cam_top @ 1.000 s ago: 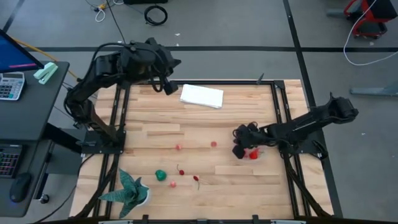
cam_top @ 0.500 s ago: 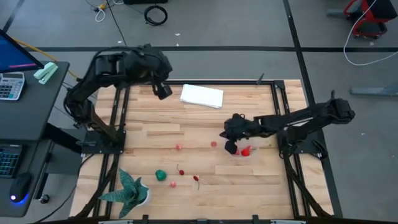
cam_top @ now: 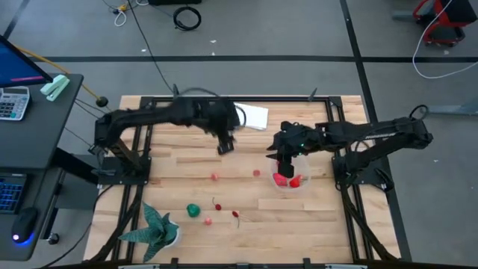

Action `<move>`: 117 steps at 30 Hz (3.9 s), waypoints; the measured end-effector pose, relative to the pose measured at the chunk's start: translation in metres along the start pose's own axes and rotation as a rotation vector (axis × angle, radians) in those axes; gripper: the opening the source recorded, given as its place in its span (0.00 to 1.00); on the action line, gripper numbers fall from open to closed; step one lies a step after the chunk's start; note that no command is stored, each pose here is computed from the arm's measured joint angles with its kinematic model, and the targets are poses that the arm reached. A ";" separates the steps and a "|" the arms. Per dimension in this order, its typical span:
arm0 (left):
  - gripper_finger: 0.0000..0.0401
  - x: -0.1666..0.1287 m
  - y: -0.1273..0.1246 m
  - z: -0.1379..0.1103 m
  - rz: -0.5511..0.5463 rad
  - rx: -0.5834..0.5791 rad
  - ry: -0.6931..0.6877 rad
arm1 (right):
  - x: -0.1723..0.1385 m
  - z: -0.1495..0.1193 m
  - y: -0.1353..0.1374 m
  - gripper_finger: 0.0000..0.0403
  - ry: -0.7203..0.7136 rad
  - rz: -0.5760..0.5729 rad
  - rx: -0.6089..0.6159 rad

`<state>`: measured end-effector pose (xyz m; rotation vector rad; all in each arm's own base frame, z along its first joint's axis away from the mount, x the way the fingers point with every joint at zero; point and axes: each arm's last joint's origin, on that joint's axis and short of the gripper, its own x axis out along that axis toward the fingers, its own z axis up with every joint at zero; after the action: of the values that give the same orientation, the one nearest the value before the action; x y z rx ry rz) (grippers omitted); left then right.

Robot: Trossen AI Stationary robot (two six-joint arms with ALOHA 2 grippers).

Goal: Pick and placing Produce into tupperware
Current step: Put the pink peach into the transparent bin, then move the transparent bin to the center of the table

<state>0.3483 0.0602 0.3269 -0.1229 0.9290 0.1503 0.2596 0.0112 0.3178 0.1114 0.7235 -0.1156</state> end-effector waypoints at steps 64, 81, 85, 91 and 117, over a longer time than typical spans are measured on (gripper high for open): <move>0.06 0.205 -0.082 -0.059 -0.036 0.048 -0.355 | -0.015 0.005 -0.001 0.30 -0.006 0.001 -0.039; 0.10 0.229 -0.109 -0.003 -0.021 0.203 -0.472 | -0.036 0.003 -0.006 0.28 -0.047 -0.073 -0.031; 0.22 0.237 -0.111 0.002 -0.021 0.202 -0.480 | -0.036 0.002 -0.006 0.28 -0.041 -0.071 0.003; 0.42 0.217 -0.115 0.028 0.037 0.319 -0.443 | -0.036 -0.002 -0.007 0.28 0.000 -0.079 0.003; 0.03 0.091 -0.094 -0.026 0.367 0.180 0.727 | -0.069 -0.074 0.012 0.03 0.496 -0.384 0.335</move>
<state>0.3981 -0.0293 0.2423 0.1766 1.6825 0.3742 0.1616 0.0380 0.3099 0.3276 1.2124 -0.5923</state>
